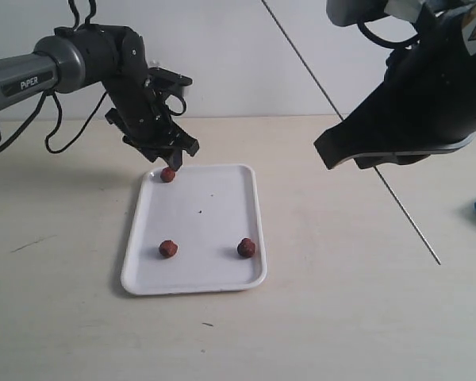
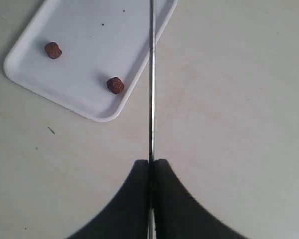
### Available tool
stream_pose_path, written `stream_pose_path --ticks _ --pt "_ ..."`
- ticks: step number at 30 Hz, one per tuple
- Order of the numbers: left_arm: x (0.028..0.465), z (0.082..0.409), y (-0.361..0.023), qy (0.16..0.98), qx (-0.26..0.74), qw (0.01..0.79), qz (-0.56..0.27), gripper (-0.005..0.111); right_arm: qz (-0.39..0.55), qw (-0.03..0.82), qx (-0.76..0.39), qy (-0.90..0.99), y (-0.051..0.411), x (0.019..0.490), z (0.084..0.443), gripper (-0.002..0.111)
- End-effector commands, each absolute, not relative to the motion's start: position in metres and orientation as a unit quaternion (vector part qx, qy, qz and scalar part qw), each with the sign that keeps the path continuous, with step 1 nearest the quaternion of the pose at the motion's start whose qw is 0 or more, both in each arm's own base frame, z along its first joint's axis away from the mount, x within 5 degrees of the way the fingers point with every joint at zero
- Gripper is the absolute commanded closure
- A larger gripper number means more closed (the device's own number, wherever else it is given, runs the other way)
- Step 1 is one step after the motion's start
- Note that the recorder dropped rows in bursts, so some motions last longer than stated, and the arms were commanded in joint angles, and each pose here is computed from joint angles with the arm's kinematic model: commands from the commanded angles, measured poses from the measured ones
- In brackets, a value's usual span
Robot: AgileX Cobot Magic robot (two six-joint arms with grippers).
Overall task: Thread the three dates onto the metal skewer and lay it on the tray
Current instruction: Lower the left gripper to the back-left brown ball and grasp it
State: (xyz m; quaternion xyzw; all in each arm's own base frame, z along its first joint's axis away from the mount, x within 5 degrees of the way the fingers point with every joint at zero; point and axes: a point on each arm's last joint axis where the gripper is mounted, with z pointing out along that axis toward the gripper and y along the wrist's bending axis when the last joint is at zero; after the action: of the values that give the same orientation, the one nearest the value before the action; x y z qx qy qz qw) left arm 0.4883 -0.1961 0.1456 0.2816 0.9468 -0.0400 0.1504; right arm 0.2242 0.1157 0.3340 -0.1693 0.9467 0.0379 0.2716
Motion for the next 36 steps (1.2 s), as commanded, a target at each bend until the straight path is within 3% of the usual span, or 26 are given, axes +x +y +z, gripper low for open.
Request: stream_pose_path --ticks 1,31,36 --pt "0.489 0.15 -0.199 0.944 0.286 0.162 -0.037 0.057 0.038 0.282 -0.177 0.942 0.117 0.225 0.334 0.108" --pt "0.487 0.117 -0.206 0.947 0.29 0.13 -0.04 0.057 0.042 0.291 -0.177 0.939 0.118 0.226 0.335 0.108" --pt "0.487 0.117 -0.206 0.948 0.288 0.13 -0.041 0.066 0.042 0.291 -0.177 0.939 0.118 0.226 0.335 0.108"
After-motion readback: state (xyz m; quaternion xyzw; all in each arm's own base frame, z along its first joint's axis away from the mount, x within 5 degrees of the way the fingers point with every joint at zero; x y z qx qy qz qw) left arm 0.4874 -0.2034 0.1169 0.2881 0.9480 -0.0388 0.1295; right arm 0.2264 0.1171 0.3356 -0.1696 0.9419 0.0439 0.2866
